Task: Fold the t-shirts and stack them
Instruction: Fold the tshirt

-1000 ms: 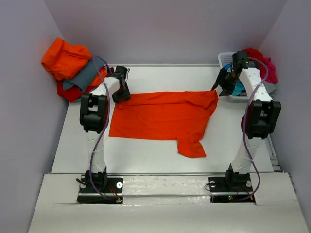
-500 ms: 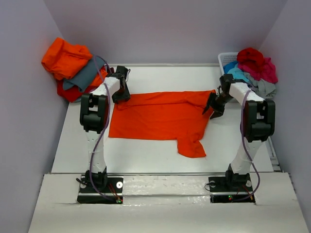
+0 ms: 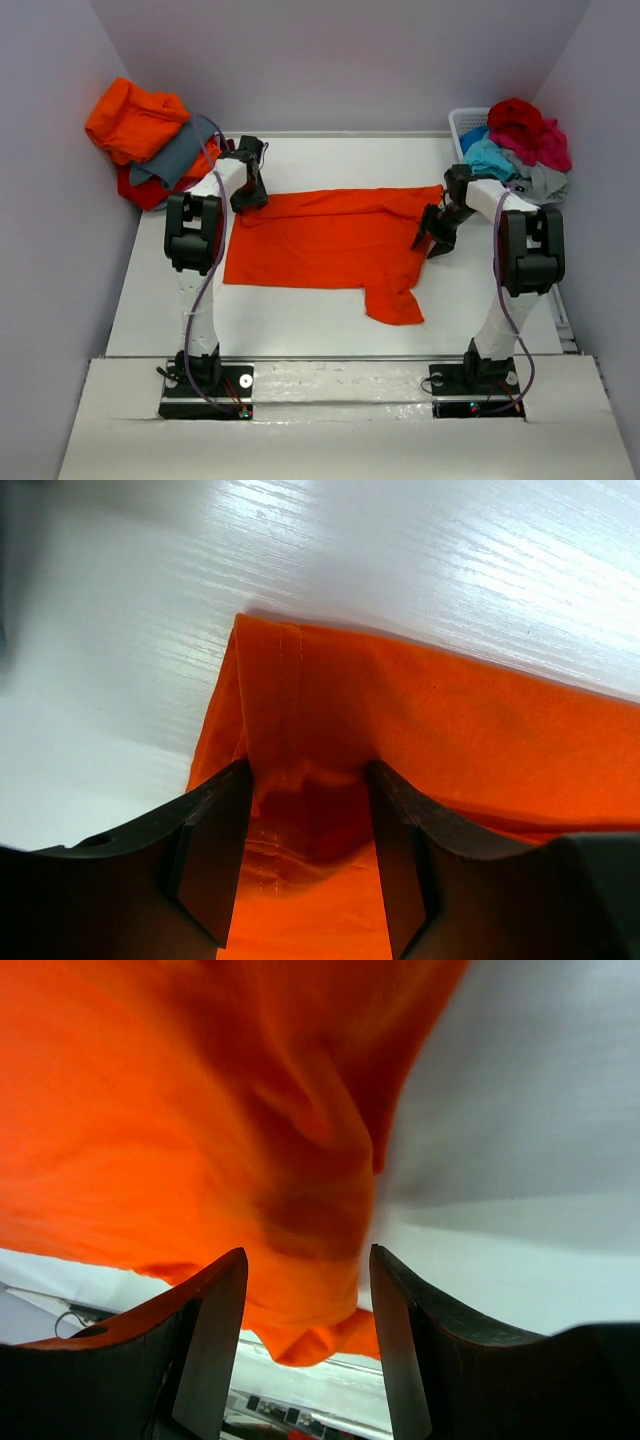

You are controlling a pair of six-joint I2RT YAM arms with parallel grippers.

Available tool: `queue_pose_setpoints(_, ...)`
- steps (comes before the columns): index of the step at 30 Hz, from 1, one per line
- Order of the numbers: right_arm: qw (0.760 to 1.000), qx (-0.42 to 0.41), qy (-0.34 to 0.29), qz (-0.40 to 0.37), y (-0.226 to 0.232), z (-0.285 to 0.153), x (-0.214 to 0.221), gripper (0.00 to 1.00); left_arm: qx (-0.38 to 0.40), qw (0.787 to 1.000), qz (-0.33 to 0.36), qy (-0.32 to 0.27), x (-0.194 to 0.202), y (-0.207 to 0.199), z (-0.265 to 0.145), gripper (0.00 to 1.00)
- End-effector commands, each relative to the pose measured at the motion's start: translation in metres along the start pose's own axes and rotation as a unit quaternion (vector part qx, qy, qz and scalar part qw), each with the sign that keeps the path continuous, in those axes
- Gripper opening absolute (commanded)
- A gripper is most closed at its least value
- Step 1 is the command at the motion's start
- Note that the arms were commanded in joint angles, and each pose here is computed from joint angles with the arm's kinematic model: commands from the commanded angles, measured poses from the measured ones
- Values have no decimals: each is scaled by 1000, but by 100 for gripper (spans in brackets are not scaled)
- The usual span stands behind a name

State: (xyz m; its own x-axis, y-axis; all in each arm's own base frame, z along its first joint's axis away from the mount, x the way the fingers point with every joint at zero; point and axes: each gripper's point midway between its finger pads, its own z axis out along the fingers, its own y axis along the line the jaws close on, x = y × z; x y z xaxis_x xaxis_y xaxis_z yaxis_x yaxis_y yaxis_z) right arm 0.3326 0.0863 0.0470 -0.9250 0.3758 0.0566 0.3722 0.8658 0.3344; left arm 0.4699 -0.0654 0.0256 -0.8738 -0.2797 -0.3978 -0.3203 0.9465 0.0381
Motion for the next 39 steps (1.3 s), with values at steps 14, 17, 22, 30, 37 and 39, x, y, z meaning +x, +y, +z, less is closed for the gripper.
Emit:
queue_pose_setpoints(14,999,-24,29,-18,-20,-31,114,59,-23,999,20,15,3,10,-6,61)
queue_pose_setpoints(17,998,-34,53,-16,-28,-23,135,58,-24,999,20,14,2,10,-7,61)
queue_pose_setpoints(22,996,-35,80,-11,-26,-19,151,58,-21,1000,20,11,0,9,-8,61)
queue_pose_setpoints(30,991,-60,115,15,-28,-5,177,58,-17,1000,19,10,0,8,-10,61)
queue_pose_setpoints(37,990,-60,120,34,-35,7,184,58,-14,1000,20,7,-4,6,-13,61)
queue_pose_setpoints(39,992,-49,112,35,-39,9,182,58,-13,1000,20,7,-4,6,-14,61)
